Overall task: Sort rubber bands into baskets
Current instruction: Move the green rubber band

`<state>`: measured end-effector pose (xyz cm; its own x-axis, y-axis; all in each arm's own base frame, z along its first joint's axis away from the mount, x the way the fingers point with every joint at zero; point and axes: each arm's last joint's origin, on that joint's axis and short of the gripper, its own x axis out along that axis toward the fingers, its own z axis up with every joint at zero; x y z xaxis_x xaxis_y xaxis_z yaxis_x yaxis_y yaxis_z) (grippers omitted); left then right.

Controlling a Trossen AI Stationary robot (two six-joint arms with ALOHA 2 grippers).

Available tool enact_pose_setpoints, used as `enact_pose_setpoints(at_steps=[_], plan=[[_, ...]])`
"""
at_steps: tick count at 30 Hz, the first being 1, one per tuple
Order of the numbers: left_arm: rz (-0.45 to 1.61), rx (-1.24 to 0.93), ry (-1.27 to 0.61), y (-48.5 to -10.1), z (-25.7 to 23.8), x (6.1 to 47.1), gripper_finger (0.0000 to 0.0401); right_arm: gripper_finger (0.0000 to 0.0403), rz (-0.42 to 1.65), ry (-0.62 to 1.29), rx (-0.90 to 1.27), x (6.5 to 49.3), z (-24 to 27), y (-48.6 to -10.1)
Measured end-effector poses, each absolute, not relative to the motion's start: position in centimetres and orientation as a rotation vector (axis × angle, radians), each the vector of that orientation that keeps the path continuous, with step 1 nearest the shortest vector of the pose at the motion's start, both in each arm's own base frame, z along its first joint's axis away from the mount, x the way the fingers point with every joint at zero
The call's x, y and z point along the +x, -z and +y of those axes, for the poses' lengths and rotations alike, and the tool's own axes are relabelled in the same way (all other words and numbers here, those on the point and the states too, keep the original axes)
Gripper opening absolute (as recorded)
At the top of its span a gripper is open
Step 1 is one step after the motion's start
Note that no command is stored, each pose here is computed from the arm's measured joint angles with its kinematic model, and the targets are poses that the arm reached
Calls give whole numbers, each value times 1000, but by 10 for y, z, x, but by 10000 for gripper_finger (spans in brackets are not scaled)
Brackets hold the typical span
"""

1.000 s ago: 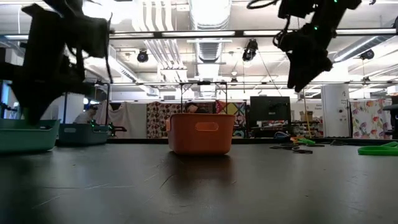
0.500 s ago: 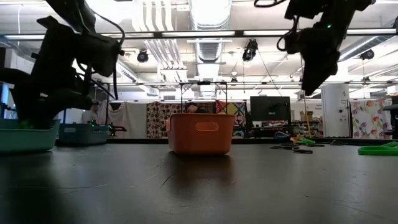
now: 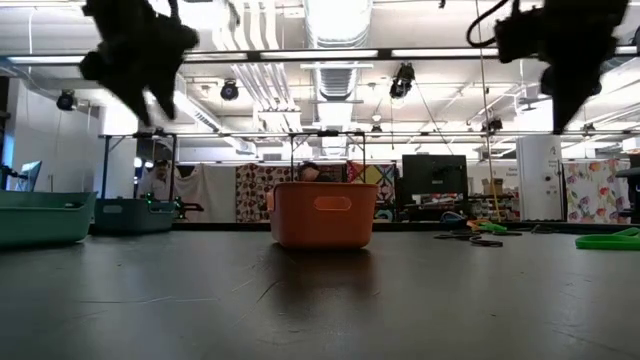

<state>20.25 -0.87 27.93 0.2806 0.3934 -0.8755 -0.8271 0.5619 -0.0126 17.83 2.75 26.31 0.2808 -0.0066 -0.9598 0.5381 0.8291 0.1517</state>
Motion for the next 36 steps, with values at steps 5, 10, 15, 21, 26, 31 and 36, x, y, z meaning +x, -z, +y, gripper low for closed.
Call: enact_pose_setpoints(at_steps=[5, 10, 15, 21, 26, 31, 36], plan=[[752, -485, -733, -288, -37, 206, 256, 201, 1330, 424, 560, 181, 58, -258], [625, -485, -554, -277, -72, 211, 268, 201, 1440, 425, 655, 193, 86, -260], [527, -475, -470, -269, -101, 210, 293, 201, 1596, 460, 608, 200, 97, -261], [473, -457, -433, -267, -121, 209, 311, 214, 1725, 429, 543, 203, 85, -233], [478, -450, -435, -266, -123, 211, 311, 241, 1675, 425, 574, 213, 54, -192], [471, -446, -450, -266, -120, 212, 311, 240, 1667, 399, 517, 224, 34, -162], [470, -451, -457, -268, -117, 211, 311, 211, 1751, 426, 466, 222, 27, -138]])
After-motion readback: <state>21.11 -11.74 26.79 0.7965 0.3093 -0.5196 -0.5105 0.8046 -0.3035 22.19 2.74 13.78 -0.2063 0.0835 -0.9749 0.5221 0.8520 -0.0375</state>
